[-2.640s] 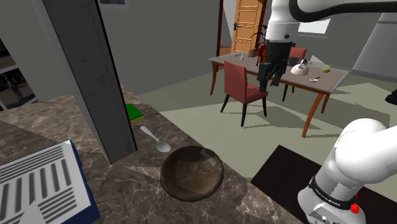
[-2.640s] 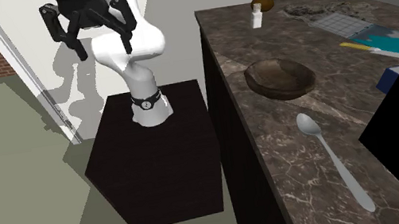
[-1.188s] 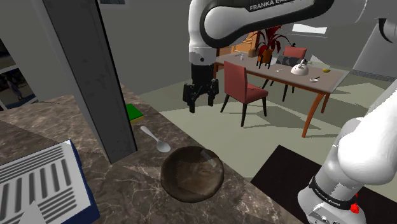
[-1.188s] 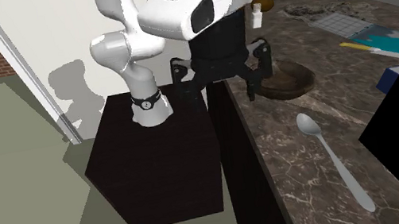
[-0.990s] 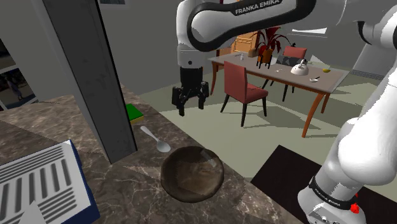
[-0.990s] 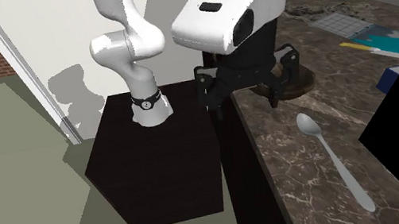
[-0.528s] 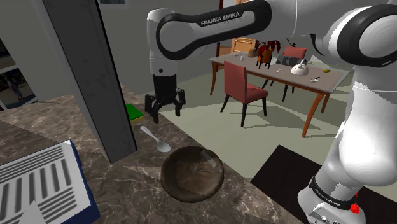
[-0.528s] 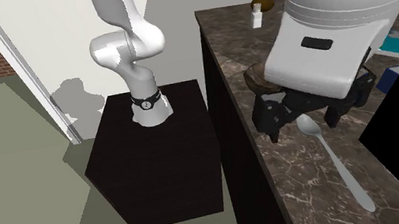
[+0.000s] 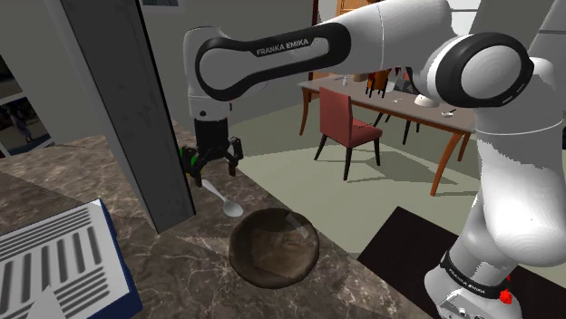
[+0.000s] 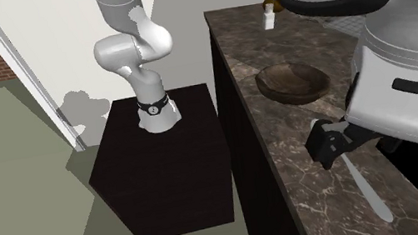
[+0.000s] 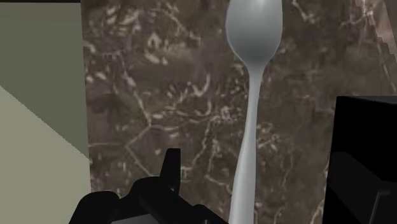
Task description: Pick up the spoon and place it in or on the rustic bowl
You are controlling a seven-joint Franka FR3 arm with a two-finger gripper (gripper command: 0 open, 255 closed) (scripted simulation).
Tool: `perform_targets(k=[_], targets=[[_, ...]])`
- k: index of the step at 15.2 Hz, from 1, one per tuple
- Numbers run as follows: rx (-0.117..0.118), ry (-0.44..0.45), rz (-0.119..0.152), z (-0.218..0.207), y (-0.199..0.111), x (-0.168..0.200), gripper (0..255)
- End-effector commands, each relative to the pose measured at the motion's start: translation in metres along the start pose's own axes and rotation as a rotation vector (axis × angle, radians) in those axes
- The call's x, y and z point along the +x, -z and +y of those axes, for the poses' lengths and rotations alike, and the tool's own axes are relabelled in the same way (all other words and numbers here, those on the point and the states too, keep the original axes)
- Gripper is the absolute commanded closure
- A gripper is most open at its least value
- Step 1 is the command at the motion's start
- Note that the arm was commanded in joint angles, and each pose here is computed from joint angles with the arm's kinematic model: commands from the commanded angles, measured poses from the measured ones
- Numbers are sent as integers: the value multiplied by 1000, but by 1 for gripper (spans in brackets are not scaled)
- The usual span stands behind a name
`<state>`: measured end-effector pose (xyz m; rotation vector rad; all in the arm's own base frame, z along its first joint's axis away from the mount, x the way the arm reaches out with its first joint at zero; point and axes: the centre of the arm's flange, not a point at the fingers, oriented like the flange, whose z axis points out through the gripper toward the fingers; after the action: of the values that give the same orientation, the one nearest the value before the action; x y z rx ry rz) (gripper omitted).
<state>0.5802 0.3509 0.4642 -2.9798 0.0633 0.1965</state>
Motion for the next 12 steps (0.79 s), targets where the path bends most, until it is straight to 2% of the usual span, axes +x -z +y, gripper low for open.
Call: perform_targets(k=[1,4,11,12], targets=[[-1,4,-9,-4,-16,-1,0],[-1,4,-9,-4,-29,-1,0],[-1,4,-9,-4,-29,-1,0],[-1,4,-8,-4,-30,-3,255]])
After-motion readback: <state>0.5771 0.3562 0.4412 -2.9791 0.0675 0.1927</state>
